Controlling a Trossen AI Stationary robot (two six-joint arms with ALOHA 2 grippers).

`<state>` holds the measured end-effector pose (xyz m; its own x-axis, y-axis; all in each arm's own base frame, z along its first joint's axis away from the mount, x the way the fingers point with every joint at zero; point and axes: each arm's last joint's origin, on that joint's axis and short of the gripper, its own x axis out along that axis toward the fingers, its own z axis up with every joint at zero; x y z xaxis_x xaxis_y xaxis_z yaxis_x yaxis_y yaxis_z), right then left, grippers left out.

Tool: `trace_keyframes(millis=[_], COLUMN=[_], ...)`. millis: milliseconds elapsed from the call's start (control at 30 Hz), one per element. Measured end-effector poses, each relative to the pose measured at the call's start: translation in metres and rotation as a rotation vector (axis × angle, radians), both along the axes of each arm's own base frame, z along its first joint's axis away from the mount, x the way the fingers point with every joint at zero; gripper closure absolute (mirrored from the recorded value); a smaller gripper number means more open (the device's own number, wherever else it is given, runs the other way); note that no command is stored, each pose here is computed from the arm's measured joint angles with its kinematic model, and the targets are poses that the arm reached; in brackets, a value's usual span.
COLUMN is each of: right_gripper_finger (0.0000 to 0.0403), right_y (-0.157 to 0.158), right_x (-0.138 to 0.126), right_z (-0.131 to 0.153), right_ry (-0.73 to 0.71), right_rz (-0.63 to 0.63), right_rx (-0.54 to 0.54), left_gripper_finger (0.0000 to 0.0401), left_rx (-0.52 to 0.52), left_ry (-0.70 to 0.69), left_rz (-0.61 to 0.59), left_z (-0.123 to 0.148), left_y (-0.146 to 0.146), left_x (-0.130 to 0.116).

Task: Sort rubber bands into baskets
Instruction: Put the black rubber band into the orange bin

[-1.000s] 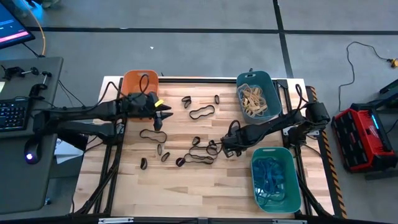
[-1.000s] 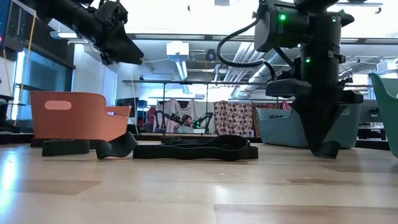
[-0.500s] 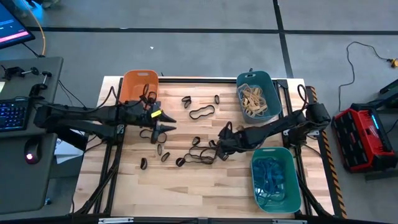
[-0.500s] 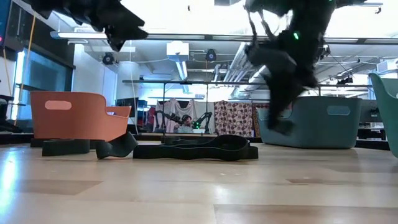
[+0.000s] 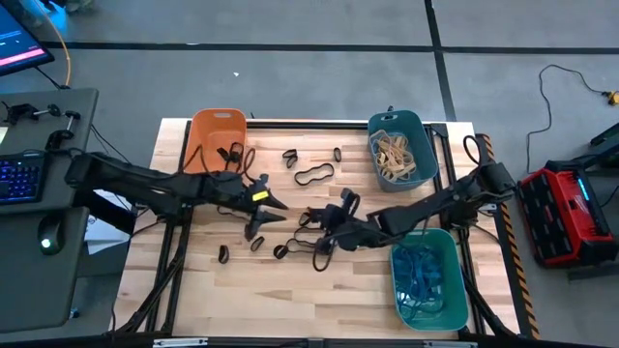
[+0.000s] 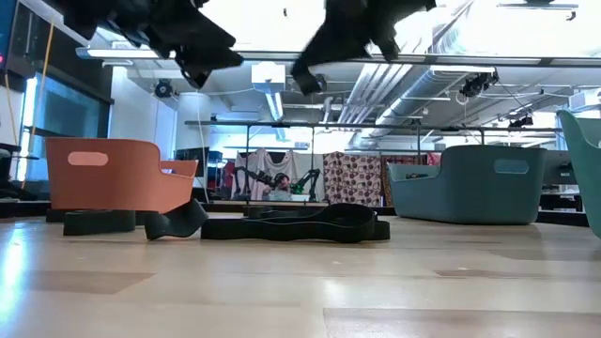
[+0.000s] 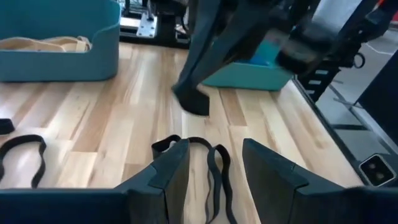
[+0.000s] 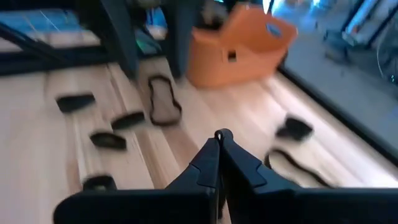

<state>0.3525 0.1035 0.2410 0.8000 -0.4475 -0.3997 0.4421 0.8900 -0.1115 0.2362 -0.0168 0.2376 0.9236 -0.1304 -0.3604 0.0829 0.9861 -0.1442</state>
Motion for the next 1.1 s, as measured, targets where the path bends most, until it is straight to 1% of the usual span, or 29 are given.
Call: trace_keyframes(millis=[133, 333, 433, 500, 600, 733, 933, 1100], right_gripper_finger=[0.0403, 0.0403, 0.0403, 0.0403, 0.0403, 0.0403, 0.0403, 0.0403], right_y=[0.009, 0.022, 0.026, 0.029, 0.031, 0.032, 0.032, 0.032], right_x=[0.003, 0.002, 0.001, 0.001, 0.001, 0.001, 0.001, 0.002], right_z=[0.01, 0.019, 0.021, 0.023, 0.026, 0.028, 0.028, 0.03], right_ry=[-0.074, -0.137, -0.157, -0.17, -0.185, -0.2, -0.2, -0.212], right_rz=[0.048, 0.071, 0.089, 0.1, 0.112, 0.12, 0.12, 0.121], right_rx=[-0.048, -0.115, -0.128, -0.14, -0.156, -0.175, -0.176, -0.179], left_gripper_finger=[0.0258, 0.0248, 0.0239, 0.0231, 0.022, 0.0209, 0.0206, 0.0206], left_rx=[0.0, -0.008, -0.012, -0.035, -0.076, -0.09, -0.094, -0.106], left_ry=[-0.003, -0.065, -0.097, -0.109, -0.144, -0.189, -0.234, -0.246], left_rz=[0.001, -0.01, -0.011, -0.016, -0.063, -0.074, -0.092, -0.136], left_z=[-0.008, -0.013, -0.014, -0.015, -0.015, -0.016, -0.014, -0.013], left_y=[0.0, -0.002, -0.002, -0.002, -0.004, -0.005, -0.005, -0.007], left_x=[0.01, 0.024, 0.029, 0.031, 0.036, 0.041, 0.044, 0.044])
